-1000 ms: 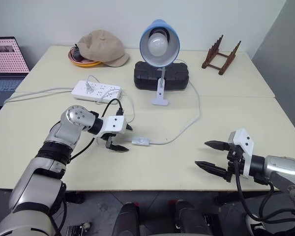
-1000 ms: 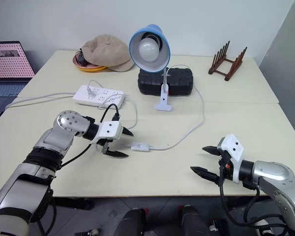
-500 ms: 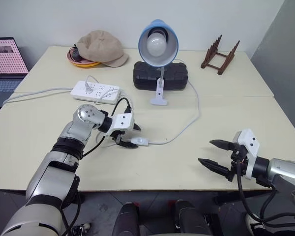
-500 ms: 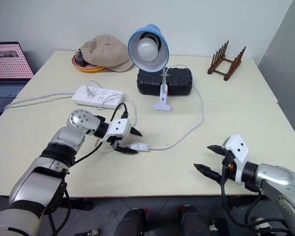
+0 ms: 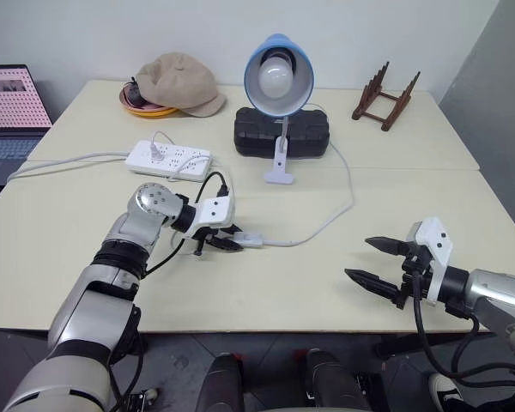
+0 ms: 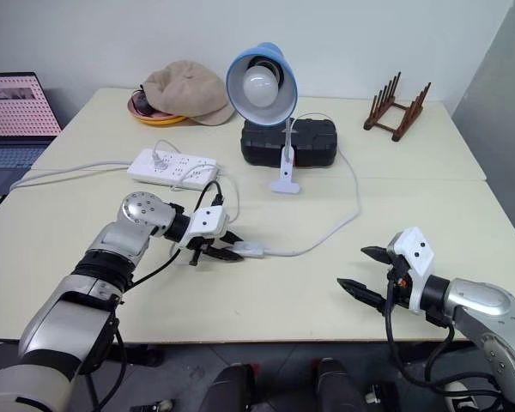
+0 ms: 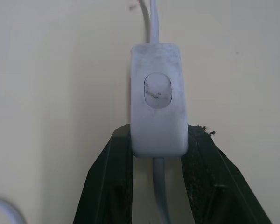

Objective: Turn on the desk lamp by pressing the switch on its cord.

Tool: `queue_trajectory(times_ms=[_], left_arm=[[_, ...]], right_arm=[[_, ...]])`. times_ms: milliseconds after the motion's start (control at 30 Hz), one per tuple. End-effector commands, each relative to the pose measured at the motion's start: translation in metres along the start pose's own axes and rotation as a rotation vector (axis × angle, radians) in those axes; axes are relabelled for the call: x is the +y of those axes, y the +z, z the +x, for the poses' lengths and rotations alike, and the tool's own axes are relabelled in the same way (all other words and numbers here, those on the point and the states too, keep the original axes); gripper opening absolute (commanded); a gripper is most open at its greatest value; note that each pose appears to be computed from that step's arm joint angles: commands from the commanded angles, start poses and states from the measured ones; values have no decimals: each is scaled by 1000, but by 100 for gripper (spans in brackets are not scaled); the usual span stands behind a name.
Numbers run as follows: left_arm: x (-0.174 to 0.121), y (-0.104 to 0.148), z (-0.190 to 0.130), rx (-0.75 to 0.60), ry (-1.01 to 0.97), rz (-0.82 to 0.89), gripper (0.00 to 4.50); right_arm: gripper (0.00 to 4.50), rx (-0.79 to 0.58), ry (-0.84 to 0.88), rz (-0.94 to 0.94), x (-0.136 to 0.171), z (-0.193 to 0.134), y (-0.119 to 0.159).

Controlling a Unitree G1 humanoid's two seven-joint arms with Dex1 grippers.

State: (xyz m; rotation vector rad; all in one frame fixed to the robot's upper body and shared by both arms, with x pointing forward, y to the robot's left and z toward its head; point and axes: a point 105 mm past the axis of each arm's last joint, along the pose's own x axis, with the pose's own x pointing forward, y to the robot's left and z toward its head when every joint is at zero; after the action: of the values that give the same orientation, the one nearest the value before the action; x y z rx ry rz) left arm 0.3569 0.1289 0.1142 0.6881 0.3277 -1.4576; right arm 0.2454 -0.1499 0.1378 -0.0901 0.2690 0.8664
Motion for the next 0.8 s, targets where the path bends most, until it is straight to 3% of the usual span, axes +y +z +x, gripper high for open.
queue_trajectory(times_ms=[33, 133, 267, 367, 567, 800], left_arm=[[7, 42, -6, -186, 53, -74, 108], [7, 73, -2, -338, 97, -145, 108], [7, 94, 8, -433, 189, -145, 108], [2, 97, 18, -432, 220, -108, 108], [-3, 97, 27, -403, 238, -34, 108], [-4, 104, 29, -431, 244, -16, 108]], right_arm=[[450, -50, -13, 89, 4, 3, 7], [450, -118, -52, 255, 0, 10, 15], [450, -224, -36, 473, 6, 30, 34], [450, -314, -4, 621, 10, 43, 56], [450, -335, 15, 756, 8, 58, 79], [450, -257, 19, 823, 12, 74, 75]])
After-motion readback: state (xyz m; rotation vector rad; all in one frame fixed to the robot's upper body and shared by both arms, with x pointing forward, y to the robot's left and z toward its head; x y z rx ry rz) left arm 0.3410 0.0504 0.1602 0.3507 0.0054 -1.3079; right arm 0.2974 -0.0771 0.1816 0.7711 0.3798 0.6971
